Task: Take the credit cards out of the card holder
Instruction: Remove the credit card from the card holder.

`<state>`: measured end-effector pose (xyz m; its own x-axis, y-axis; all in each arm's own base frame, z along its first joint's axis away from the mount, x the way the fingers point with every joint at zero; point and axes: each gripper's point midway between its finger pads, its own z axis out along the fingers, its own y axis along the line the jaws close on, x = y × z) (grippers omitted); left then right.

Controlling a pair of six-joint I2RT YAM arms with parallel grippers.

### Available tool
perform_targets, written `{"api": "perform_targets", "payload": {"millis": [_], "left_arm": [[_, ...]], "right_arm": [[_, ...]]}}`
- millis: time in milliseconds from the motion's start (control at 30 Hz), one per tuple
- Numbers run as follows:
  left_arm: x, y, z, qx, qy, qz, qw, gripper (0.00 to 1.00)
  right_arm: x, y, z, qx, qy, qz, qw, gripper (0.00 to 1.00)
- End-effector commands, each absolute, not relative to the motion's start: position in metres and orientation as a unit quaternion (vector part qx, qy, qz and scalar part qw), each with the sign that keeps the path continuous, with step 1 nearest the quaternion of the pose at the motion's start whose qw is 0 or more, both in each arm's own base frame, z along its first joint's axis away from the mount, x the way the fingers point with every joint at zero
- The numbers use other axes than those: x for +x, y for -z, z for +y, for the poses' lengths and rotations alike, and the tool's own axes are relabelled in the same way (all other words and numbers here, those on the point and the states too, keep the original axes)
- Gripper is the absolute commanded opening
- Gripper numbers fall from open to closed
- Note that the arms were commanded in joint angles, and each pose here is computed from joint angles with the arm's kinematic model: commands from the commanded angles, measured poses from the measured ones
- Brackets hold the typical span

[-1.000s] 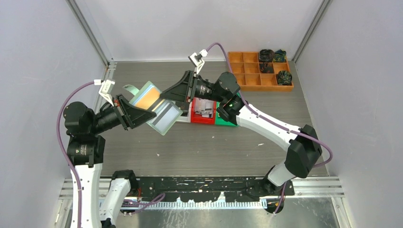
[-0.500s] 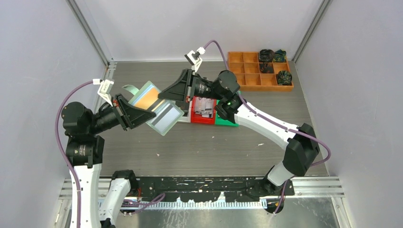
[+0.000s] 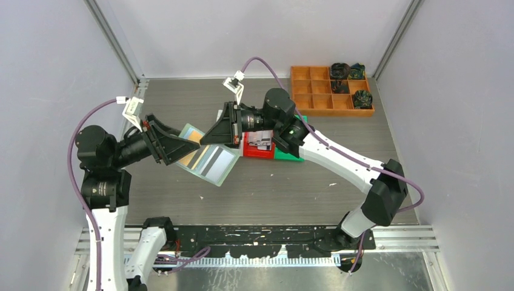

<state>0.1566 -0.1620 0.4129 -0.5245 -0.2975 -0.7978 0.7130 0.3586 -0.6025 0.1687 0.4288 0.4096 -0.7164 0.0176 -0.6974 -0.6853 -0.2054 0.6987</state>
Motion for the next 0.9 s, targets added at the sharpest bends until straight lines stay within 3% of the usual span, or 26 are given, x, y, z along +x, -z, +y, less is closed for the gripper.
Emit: {"api": "perform_targets", "payload": {"millis": [0, 733, 867], "left_arm": [[0.152, -0.427, -0.162, 0.175, 0.536, 0.67, 0.483, 0.6], [0.119, -0.391, -0.168, 0.212, 0.567, 0.684, 0.407, 0.3], [0.117, -0.388, -0.169, 0.211, 0.572, 0.685, 0.399, 0.31]], "right_arm": [[0.142, -0.435, 0.408, -0.365, -0.701, 0.551, 0.268, 0.01], [0.132, -0.443, 0.401, -0.413, -0.684, 0.543, 0.259, 0.01], [0.133, -0.444, 0.402, -0.412, -0.685, 0.541, 0.26, 0.01]]}}
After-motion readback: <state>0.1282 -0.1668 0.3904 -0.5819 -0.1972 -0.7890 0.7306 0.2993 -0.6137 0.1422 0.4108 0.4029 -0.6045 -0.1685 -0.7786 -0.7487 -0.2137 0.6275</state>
